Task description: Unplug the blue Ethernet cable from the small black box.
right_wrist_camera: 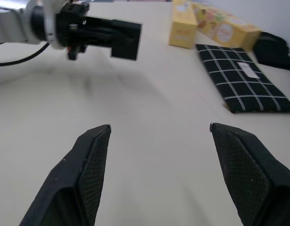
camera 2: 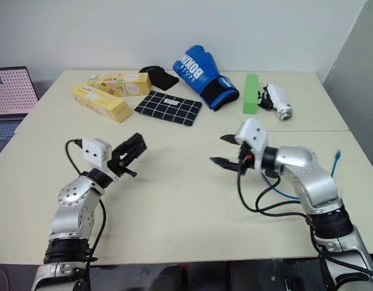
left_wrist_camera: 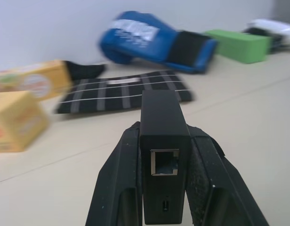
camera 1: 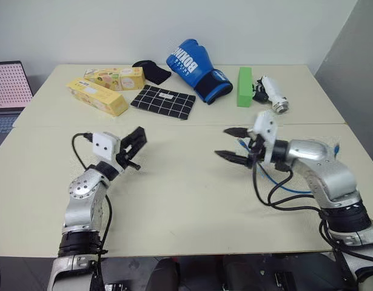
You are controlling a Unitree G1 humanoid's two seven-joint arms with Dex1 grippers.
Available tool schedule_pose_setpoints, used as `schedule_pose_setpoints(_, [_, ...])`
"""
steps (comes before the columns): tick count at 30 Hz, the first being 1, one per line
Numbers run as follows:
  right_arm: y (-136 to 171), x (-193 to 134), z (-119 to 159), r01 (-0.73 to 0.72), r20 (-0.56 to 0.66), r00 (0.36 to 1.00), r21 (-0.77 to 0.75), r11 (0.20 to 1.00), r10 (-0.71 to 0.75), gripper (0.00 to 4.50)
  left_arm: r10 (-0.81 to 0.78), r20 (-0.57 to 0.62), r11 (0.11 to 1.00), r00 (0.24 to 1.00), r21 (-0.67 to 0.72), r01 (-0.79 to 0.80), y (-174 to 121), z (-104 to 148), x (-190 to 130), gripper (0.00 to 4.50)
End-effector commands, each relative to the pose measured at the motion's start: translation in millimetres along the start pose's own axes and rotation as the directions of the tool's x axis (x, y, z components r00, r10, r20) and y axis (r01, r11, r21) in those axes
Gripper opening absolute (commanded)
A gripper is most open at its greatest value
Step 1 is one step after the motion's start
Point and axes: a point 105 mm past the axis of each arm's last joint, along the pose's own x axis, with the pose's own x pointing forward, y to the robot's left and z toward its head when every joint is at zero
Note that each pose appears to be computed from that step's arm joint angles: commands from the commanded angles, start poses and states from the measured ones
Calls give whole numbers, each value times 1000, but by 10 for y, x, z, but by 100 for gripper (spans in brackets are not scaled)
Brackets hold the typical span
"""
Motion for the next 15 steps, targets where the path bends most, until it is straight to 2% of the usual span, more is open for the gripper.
schedule_pose_setpoints(1, [88, 180, 210, -47, 28, 998, -57, 997, 49, 357, 123, 22, 991, 992, 57, -124, 137, -103, -11, 79])
schedule_pose_setpoints(7, [190, 290, 275, -110, 31, 993, -33, 993, 111, 357, 213, -28, 977, 977, 34, -212, 207, -366, -72, 79])
schedule_pose_setpoints(11, [196, 294, 267, -113, 23, 993, -29, 993, 114, 357, 193, -36, 981, 981, -17, -194, 156, -429, -85, 79])
schedule_pose_setpoints(13, [201, 286, 262, -115, 19, 993, -29, 993, 115, 365, 187, -38, 981, 982, -49, -189, 142, -453, -106, 149])
schedule_pose_setpoints(15, [208, 280, 260, -117, 17, 993, -29, 993, 118, 365, 180, -40, 980, 983, -77, -183, 127, -467, -133, 188])
